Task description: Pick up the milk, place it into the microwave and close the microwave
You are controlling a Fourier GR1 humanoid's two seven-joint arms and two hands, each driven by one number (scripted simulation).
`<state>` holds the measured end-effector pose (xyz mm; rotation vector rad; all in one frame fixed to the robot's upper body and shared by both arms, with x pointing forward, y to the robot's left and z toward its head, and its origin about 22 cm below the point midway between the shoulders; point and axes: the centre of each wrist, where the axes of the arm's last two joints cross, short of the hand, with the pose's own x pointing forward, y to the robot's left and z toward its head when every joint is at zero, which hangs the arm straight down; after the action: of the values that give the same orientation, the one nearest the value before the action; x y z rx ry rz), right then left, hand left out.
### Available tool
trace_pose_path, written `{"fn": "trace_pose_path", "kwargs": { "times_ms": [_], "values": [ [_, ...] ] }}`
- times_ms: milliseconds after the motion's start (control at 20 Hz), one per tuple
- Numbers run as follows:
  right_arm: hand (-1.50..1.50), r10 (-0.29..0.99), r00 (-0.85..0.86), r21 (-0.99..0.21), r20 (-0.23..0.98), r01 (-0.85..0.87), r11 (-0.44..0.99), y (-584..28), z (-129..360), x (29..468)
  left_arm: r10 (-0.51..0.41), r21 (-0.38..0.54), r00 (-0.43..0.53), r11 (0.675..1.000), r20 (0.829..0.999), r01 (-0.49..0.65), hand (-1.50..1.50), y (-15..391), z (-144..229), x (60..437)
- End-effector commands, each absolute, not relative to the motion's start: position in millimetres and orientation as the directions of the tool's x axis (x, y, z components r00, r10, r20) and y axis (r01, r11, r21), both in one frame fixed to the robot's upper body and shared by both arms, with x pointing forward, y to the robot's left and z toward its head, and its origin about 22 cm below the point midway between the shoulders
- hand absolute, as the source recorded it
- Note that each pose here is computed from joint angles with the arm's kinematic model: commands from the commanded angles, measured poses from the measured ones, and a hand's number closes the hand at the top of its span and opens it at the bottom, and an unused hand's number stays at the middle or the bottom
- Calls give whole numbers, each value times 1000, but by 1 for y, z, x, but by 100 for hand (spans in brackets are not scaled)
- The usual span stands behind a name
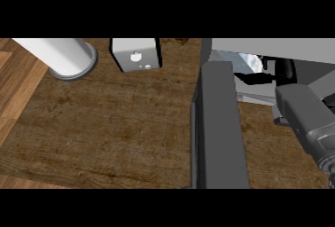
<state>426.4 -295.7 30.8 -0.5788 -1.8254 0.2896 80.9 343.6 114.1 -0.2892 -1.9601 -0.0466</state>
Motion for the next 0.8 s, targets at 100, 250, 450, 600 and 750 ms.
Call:
{"fn": "trace_pose_path", "kwargs": {
  "times_ms": [100,250,450,600,750],
  "values": [
    [150,546,-224,-475,807,303,826,-306,50,433,179,-96,-359,967,916,237,-150,346,116,88],
    [150,556,-210,-478,804,328,815,-305,48,432,186,-92,-380,963,906,251,-150,345,117,91],
    [150,552,-210,-472,807,332,816,-318,61,434,179,-82,-380,962,907,259,-150,346,119,94],
    [150,563,-219,-477,797,343,809,-314,58,434,178,-76,-390,962,904,262,-150,344,121,101],
    [150,562,-200,-475,802,356,805,-320,55,431,164,-70,-380,966,910,250,-150,346,122,98]
  ]
}}
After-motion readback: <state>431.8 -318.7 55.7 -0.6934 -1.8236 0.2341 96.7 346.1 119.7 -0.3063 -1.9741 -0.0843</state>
